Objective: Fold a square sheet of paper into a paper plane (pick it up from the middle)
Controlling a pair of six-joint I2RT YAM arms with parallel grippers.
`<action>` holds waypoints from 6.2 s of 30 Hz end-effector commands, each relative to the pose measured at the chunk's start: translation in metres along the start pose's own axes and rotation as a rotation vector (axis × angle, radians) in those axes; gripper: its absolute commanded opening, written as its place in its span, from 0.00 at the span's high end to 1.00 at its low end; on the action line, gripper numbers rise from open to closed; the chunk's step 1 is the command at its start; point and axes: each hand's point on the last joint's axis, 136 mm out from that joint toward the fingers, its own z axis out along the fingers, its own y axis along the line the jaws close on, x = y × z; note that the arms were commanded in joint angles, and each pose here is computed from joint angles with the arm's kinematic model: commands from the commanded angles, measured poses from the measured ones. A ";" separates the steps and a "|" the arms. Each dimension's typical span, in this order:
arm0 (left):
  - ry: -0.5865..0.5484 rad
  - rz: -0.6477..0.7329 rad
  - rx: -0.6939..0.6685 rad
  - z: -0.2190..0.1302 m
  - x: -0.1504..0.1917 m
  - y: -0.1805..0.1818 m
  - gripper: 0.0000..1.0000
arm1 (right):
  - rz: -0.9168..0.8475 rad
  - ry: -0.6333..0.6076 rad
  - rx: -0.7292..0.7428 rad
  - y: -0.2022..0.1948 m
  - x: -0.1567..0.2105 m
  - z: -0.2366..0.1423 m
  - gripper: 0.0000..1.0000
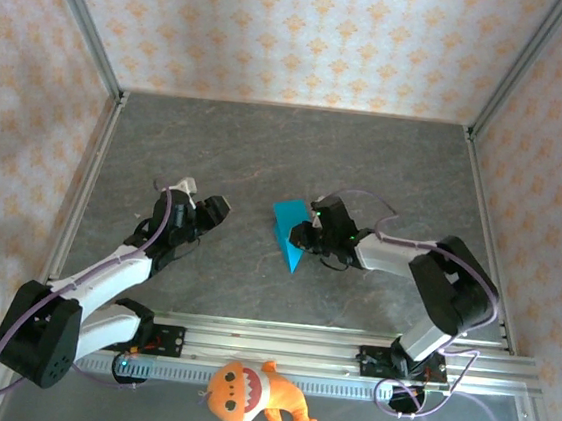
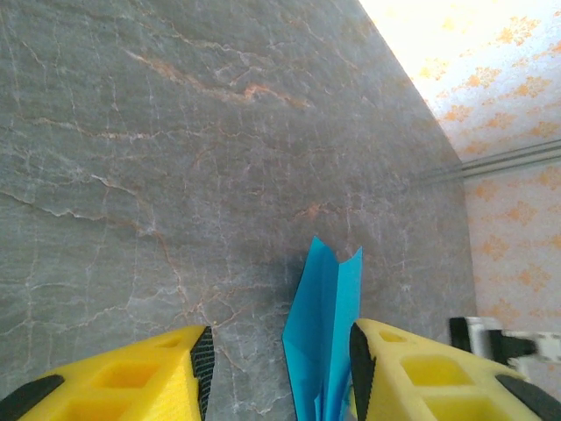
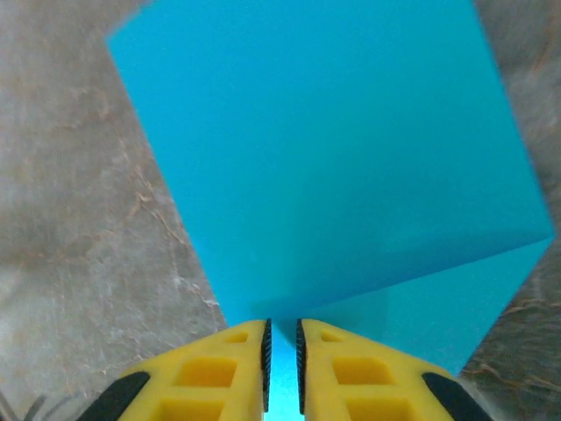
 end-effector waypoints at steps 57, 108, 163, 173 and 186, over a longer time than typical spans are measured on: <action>0.642 0.156 0.129 0.121 0.156 -0.053 0.97 | 0.434 -0.175 -0.071 -0.039 0.003 -0.054 0.46; 0.670 0.128 0.135 0.115 0.163 -0.028 0.97 | 0.095 0.205 -0.205 -0.039 0.001 -0.019 0.82; 0.675 0.110 0.100 0.109 0.195 -0.024 1.00 | 0.423 -0.062 -0.267 -0.040 0.000 -0.048 0.77; 0.670 0.111 0.096 0.112 0.194 -0.025 1.00 | 0.320 0.036 -0.260 -0.038 -0.003 -0.040 0.78; 0.660 0.116 0.129 0.110 0.190 -0.036 1.00 | 0.320 0.048 -0.216 -0.049 -0.001 -0.035 0.96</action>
